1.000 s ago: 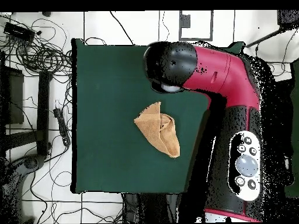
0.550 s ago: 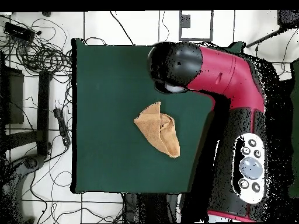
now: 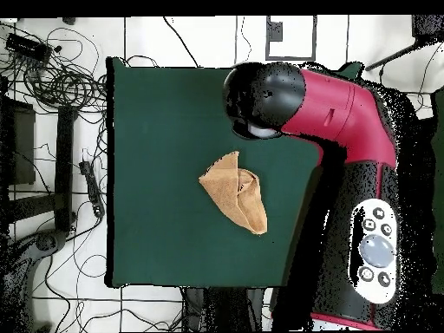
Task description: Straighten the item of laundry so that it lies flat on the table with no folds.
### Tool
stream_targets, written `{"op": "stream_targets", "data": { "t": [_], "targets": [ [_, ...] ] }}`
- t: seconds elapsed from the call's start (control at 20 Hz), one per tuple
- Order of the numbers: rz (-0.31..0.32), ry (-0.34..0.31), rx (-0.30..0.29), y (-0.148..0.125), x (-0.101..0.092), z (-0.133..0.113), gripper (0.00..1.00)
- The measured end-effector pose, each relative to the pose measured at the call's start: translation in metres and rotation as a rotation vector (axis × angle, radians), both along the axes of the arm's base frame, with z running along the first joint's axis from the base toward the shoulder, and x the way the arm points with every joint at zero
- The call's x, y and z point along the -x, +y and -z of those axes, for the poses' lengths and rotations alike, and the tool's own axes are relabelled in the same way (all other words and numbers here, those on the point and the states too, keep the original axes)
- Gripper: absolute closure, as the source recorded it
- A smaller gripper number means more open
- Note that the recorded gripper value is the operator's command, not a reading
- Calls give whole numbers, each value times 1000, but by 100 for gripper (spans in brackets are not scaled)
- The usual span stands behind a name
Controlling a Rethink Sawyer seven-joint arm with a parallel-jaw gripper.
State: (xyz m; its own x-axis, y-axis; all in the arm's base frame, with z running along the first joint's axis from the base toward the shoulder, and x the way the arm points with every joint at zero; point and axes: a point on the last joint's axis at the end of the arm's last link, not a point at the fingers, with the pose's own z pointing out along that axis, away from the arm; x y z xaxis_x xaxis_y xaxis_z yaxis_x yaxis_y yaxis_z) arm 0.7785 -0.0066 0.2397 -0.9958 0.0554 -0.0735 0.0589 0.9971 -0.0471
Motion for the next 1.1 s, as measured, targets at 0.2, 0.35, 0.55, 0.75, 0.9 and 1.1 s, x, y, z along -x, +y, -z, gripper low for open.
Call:
{"op": "stream_targets", "data": {
  "t": [0.2, 0.35, 0.55, 0.75, 0.9, 1.1],
  "targets": [
    [0, 0, 0, 0, 0, 0, 100],
    [0, 0, 0, 0, 0, 0, 100],
    [0, 0, 0, 0, 0, 0, 100],
    [1, 0, 0, -1, 0, 0, 100],
    [4, 0, 0, -3, 0, 0, 100],
    [11, 0, 0, -8, 0, 0, 100]
  ]
}}
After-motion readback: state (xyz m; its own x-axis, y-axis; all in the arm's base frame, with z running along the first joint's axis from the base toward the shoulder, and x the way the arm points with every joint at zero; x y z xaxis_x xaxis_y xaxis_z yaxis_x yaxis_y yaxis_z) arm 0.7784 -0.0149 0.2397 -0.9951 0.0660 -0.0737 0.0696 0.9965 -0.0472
